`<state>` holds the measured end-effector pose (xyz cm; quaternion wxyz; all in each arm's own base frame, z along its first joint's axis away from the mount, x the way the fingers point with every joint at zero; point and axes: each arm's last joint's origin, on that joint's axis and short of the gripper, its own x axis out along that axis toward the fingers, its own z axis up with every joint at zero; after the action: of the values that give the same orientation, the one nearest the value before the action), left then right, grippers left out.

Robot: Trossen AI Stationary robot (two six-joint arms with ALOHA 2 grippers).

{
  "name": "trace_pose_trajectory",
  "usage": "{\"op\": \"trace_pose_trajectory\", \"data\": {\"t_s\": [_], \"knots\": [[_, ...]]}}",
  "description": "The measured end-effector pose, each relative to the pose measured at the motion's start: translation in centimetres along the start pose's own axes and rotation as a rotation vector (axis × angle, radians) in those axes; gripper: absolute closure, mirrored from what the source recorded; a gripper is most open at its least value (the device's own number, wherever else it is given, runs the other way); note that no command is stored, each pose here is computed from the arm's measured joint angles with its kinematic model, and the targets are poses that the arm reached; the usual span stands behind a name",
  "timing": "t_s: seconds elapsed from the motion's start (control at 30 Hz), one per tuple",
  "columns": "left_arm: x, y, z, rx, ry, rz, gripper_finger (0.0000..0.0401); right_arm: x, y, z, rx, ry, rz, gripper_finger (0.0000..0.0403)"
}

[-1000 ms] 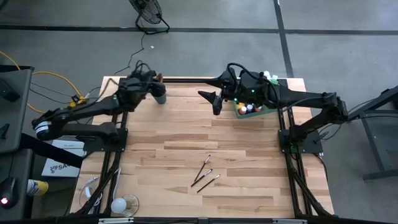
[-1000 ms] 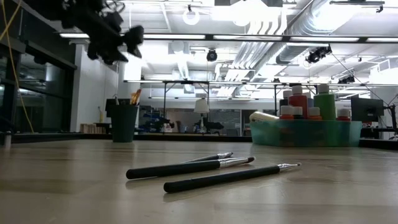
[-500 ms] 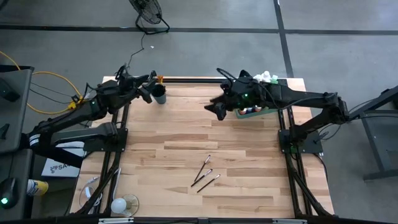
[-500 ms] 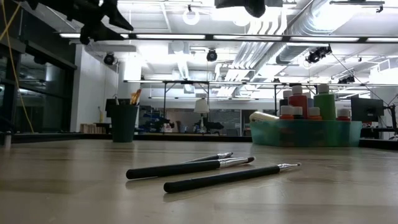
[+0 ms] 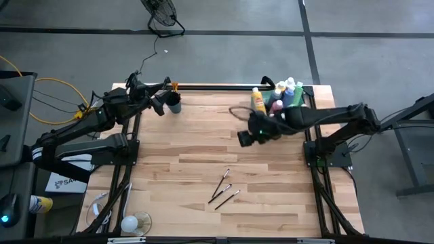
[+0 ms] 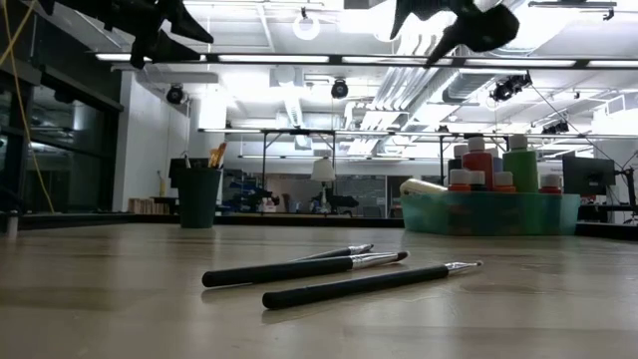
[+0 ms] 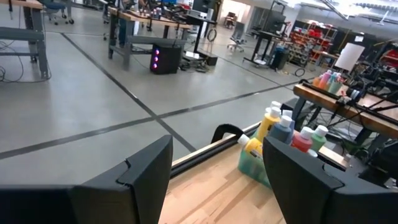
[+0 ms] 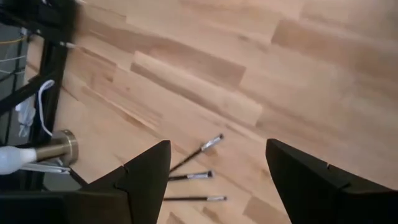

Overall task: Pick & Place Paint Supplies
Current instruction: Put the silver paintbrush into the blue cup

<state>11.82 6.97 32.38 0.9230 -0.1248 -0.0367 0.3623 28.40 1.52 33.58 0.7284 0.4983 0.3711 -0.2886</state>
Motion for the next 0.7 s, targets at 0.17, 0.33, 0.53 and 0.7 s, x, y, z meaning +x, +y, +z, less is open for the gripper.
{"op": "trace_pose_trajectory", "data": {"t_s": [0.17, 0.33, 0.53, 0.7], "knots": [[0.0, 0.0, 0.0, 0.0, 0.0, 0.0, 0.0157, 2.6, -0.5, -2.2, 0.084, 0.033, -0.003, 0.0145], [0.0, 0.0, -0.1, 0.002, 0.006, 0.002, 0.0157, 4.6, -1.2, -3.8, 0.154, 0.075, -0.021, 0.0145], [0.0, 0.1, -0.2, 0.006, 0.022, 0.006, 0.0157, 5.9, -1.8, -5.5, 0.206, 0.12, -0.077, 0.0145], [0.0, 0.0, -0.2, 0.006, 0.028, -0.014, 0.0157, 6.8, -1.5, -6.8, 0.254, 0.151, -0.036, 0.0145]]}}
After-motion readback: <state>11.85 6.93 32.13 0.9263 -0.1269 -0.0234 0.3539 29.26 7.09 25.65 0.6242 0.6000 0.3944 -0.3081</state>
